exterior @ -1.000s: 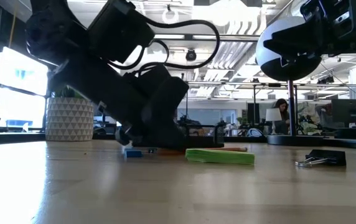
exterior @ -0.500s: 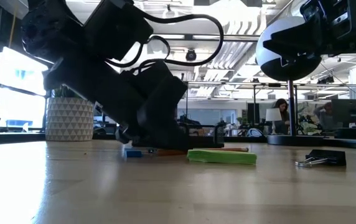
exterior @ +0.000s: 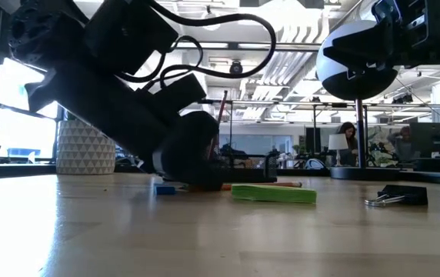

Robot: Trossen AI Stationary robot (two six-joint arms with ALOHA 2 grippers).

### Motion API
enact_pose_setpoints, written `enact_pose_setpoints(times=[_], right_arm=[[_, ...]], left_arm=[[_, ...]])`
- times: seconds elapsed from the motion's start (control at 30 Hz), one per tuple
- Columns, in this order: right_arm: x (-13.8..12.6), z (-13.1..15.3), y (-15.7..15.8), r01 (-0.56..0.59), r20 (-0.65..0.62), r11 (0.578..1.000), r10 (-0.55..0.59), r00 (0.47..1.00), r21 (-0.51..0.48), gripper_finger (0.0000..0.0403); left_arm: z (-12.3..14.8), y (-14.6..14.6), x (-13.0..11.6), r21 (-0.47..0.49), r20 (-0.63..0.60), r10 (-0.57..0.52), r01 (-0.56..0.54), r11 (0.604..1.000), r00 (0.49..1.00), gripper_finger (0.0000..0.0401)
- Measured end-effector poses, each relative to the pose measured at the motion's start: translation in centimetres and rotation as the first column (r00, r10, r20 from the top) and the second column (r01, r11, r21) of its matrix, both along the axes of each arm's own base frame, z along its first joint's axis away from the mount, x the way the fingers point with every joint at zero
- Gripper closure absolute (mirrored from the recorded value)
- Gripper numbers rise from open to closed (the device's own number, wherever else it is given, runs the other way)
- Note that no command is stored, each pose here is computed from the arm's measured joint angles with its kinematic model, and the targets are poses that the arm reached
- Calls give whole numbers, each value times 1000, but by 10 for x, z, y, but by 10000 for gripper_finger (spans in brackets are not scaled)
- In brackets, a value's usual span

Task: Pick and place office supplies into organizer
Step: Put the orange pencil into the black desk organizer

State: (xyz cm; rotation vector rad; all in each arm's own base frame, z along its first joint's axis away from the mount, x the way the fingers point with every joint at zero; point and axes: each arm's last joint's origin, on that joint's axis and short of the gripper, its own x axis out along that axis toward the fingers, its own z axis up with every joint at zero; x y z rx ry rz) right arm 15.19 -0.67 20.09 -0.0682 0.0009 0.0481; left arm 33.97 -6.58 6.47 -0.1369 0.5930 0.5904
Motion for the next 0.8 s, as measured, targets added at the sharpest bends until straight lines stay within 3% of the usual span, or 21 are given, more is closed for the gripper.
enact_pose_setpoints(times=[0.2,0.4,0.67,0.8], right_arm=[[0,0,0,0,1,1000,0,1000,0,265],[0,0,0,-1,2,1000,1,1000,0,265],[0,1,0,-2,8,1000,2,1000,7,265],[0,1,0,-2,9,1000,2,1000,7,265]], left_arm=[[-3,0,0,-12,8,11,-11,1000,1000,372],[-2,0,2,-74,38,10,-7,997,999,388],[-13,0,2,-100,77,90,-82,992,993,368],[-12,-1,3,-89,89,98,-90,992,991,387]])
